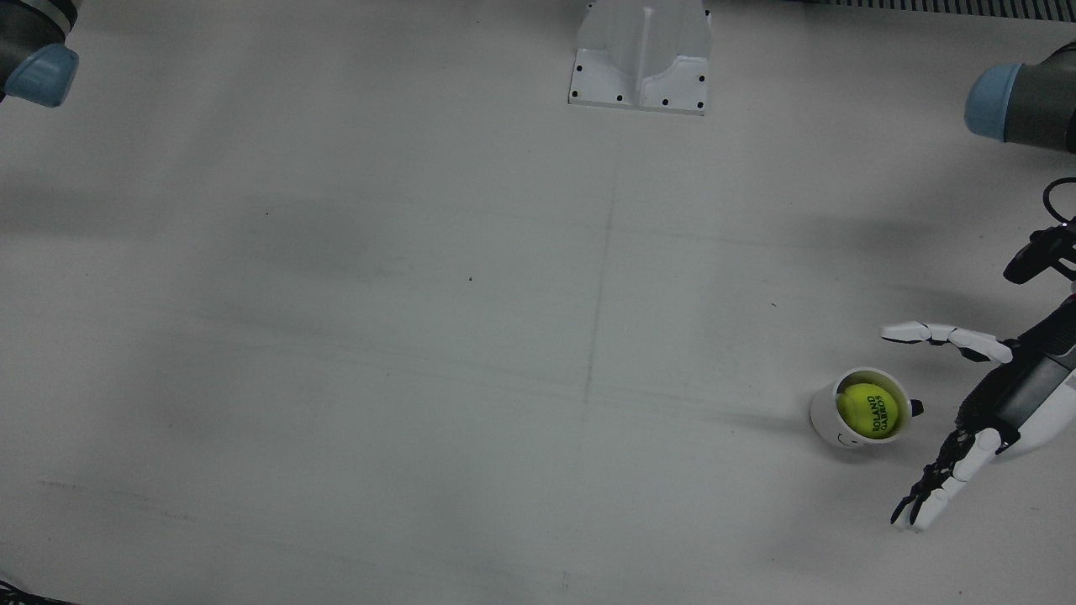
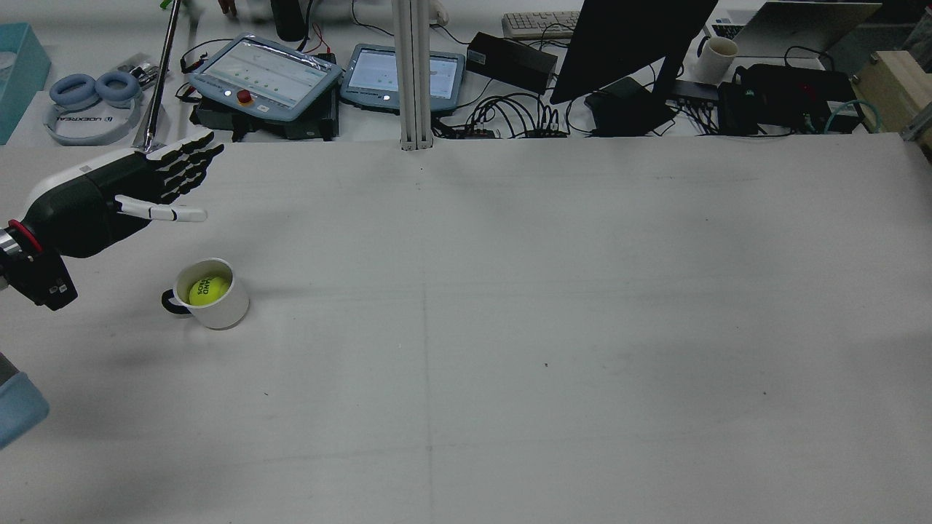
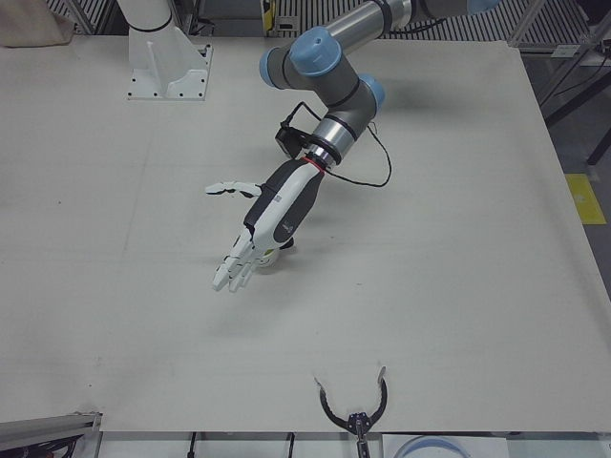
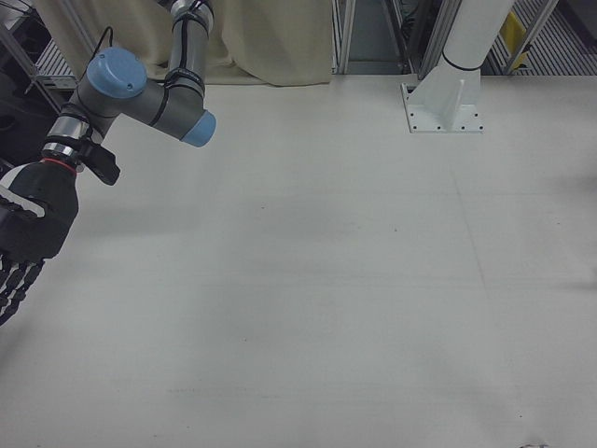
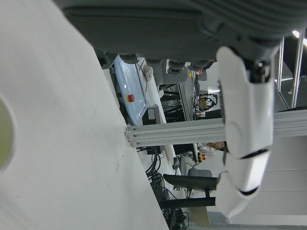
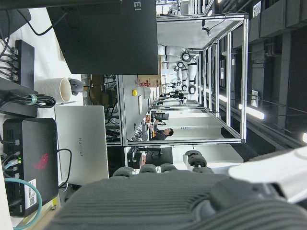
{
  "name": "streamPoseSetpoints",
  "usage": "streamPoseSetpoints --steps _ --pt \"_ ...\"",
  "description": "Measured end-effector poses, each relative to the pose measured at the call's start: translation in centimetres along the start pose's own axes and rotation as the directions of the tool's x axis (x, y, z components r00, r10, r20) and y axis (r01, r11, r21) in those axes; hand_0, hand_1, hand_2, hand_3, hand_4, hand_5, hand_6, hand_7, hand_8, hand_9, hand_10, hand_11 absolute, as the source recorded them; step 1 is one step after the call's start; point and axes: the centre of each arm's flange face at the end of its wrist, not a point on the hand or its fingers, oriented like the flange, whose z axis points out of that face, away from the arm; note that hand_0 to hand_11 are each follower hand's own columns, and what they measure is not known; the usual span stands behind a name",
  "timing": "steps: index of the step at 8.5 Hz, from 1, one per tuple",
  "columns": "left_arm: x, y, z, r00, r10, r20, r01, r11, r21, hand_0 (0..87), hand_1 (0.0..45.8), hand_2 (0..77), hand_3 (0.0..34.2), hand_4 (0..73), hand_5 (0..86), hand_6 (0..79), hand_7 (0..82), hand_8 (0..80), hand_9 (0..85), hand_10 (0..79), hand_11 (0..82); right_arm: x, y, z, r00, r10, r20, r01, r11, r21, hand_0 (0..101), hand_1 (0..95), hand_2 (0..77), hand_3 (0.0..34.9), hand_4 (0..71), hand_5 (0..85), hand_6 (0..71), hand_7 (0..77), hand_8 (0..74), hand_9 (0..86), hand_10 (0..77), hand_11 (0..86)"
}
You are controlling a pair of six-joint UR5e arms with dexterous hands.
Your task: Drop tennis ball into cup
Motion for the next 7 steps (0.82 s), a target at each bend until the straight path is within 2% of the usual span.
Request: streamPoseSetpoints --steps 1,2,3,4,5,6,7 --pt "1.8 1.1 -0.5 1.000 0.005 -0.029 -0.006 1.000 -0.016 54.7 30.0 20.2 0.0 1.1 3.3 0.0 11.4 0.0 1.1 0.0 0.5 0.0 0.0 0.0 1.000 0.000 0.000 0.000 1.000 0.000 0 0.5 0.5 0.0 0.0 0.0 0.0 0.0 0.0 0.0 0.0 0.5" --pt "5.2 2.2 -1.6 0.997 0.017 -0.082 -0.020 0.999 -0.026 54.7 30.0 20.2 0.0 1.1 3.3 0.0 11.4 0.0 1.1 0.0 0.5 0.0 0.0 0.0 1.000 0.000 0.000 0.000 1.000 0.000 0 0.5 0.5 0.0 0.0 0.0 0.0 0.0 0.0 0.0 0.0 0.5" --pt "9.2 3.1 -2.4 0.989 0.035 -0.143 -0.039 0.999 -0.028 50.7 25.6 22.9 0.0 1.1 3.3 0.0 15.3 0.5 1.1 0.0 0.0 0.0 0.0 0.0 1.000 0.000 0.000 0.000 1.000 -0.001 0 0.5 0.5 0.0 0.0 0.0 0.0 0.0 0.0 0.0 0.0 0.5" --pt "13.6 2.9 -3.0 0.976 0.058 -0.210 -0.060 0.998 -0.006 49.6 23.5 23.5 0.0 1.1 5.4 13.1 15.3 2.2 0.5 0.0 0.0 0.0 0.1 0.0 1.000 0.000 0.000 0.000 1.000 -0.002 0 0.5 0.5 0.0 0.0 0.0 0.0 0.0 0.0 0.0 0.0 0.5" --pt "16.5 0.9 -3.3 0.964 0.074 -0.254 -0.069 0.997 0.026 48.5 24.5 25.6 0.0 1.1 1.1 0.0 12.5 0.0 0.5 0.0 0.5 0.0 0.1 0.0 1.000 0.000 0.000 0.000 1.000 -0.002 0 0.5 0.5 0.0 0.0 0.0 0.0 0.0 0.0 0.0 0.0 0.5" --pt "18.5 -2.0 -3.4 0.955 0.085 -0.283 -0.069 0.995 0.066 48.5 24.5 25.6 0.0 1.1 1.1 0.0 12.5 0.0 0.5 0.0 0.5 0.0 0.1 0.0 1.000 0.000 0.000 0.000 1.000 -0.002 0 0.5 0.5 0.0 0.0 0.0 0.0 0.0 0.0 0.0 0.0 0.5" --pt "19.9 -5.8 -2.9 0.950 0.092 -0.299 -0.063 0.992 0.106 52.9 31.6 22.9 0.0 1.1 2.7 0.0 15.3 0.0 1.1 0.0 0.5 0.0 0.1 0.0 1.000 0.000 0.000 0.000 1.000 -0.002 0 0.5 0.5 0.0 0.0 0.0 0.0 0.0 0.0 0.0 0.0 0.5"
